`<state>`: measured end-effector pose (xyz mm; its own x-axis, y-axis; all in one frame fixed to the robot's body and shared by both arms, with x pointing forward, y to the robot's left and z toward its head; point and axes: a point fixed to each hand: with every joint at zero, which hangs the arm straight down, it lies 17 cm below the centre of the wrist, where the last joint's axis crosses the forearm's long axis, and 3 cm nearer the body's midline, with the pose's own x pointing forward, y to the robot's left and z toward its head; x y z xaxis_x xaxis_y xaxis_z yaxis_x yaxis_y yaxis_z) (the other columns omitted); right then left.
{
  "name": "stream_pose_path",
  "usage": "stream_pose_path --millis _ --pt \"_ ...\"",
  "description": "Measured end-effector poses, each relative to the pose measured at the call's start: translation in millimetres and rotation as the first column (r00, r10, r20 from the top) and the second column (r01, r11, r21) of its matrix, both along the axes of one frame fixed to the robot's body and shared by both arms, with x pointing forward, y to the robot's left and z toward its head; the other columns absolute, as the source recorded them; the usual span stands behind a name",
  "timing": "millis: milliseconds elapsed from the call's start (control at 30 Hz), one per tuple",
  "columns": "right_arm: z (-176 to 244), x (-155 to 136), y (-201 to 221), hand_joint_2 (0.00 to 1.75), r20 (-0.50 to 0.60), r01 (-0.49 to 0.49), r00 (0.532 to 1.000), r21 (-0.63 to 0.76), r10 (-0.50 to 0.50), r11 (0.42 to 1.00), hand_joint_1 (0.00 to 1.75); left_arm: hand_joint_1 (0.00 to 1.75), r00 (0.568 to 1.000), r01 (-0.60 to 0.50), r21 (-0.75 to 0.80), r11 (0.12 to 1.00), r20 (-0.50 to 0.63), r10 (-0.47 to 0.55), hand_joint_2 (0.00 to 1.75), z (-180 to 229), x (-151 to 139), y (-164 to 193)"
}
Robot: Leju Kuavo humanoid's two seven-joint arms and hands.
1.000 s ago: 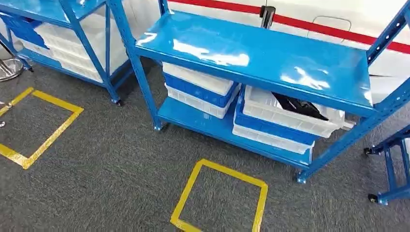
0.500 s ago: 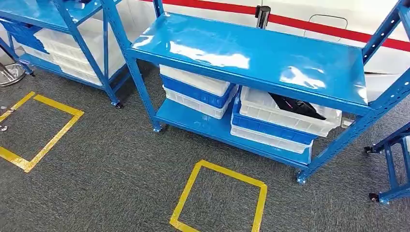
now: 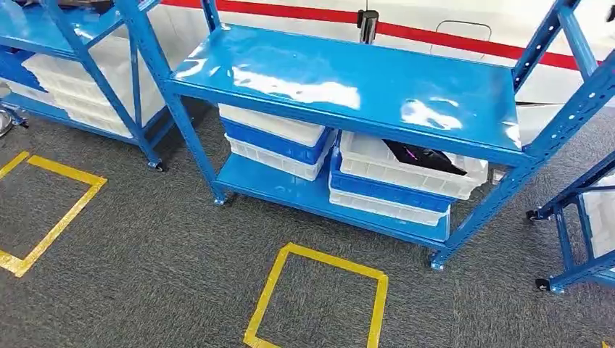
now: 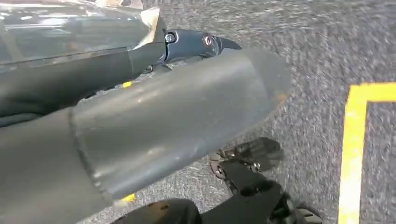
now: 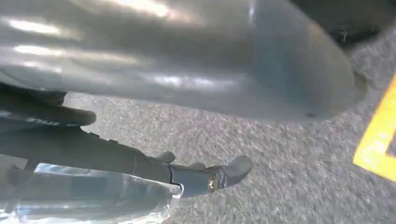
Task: Take the parts from the cabinet and place them on the table.
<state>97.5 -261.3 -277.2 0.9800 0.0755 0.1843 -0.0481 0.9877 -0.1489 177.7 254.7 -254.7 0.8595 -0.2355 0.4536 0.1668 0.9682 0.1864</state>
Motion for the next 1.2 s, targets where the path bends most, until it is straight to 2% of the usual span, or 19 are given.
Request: stream_pose_path --millis 1200 --pt "0.4 2.1 -1.1 0.0 0.002 -0.024 1.0 -0.015 0.024 1.0 0.0 0.0 1.0 -0.006 0.022 1.0 -0.008 0.006 0.0 0.2 2.6 1.9"
